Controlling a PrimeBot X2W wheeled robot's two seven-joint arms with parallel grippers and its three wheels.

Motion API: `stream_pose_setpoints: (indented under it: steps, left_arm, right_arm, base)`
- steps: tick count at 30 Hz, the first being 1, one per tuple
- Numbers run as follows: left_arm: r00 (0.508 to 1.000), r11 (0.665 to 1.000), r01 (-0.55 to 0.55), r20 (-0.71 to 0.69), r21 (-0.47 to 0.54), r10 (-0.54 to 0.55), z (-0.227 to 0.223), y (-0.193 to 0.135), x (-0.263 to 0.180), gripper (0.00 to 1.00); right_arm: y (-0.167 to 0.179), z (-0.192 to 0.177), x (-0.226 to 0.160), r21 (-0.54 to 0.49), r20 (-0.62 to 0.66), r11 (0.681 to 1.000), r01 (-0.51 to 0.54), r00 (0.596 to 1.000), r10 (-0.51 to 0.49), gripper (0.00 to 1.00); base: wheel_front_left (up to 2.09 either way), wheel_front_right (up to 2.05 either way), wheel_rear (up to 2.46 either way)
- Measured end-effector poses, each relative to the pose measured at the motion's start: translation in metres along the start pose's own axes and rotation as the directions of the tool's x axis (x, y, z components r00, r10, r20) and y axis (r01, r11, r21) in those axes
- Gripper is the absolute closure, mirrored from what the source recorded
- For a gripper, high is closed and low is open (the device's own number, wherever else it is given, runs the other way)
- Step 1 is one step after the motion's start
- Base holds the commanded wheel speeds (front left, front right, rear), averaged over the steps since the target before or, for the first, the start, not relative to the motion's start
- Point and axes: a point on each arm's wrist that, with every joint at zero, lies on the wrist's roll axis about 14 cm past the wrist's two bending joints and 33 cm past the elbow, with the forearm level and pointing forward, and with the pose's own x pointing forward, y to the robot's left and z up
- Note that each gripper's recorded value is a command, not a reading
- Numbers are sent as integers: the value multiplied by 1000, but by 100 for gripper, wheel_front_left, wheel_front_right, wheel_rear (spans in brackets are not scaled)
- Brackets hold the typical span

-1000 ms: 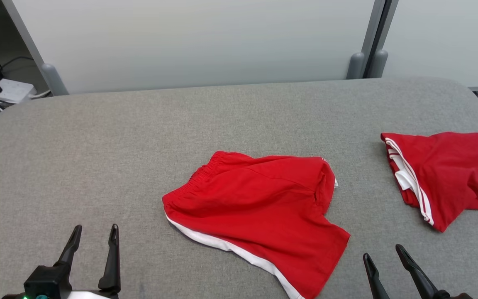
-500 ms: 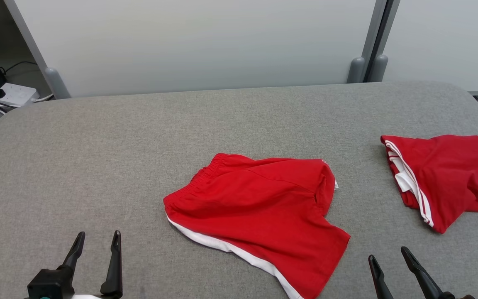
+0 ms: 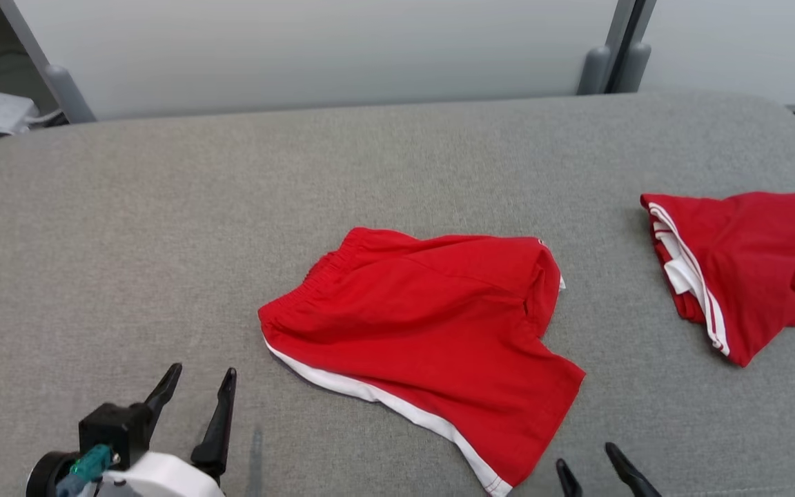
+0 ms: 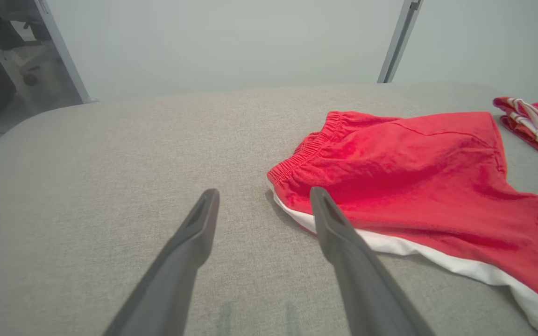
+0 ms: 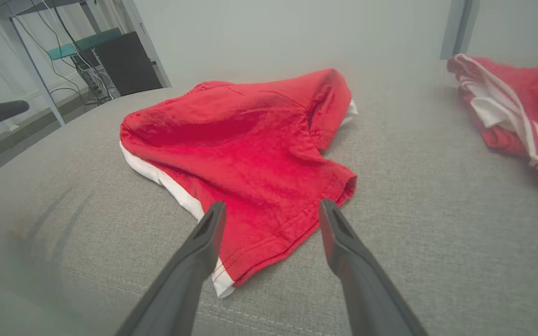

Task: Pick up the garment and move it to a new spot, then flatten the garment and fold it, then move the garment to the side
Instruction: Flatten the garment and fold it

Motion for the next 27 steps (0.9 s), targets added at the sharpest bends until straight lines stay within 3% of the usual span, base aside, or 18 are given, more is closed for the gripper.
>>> stream_pose_setpoints:
  steps: [16, 27]
  left_arm:
    - [982, 992, 99, -152, -79, -110, -48, -7, 79, 0]
    - [970, 988, 106, -208, -112, -127, -72, -4, 101, 0]
  right_arm:
    - [13, -59, 35, 109, -210, 991, -75, 973, 97, 0]
    - [30, -83, 34, 187, -292, 973, -134, 938, 186, 0]
  base:
    - [0, 0, 0]
    - [0, 0, 0]
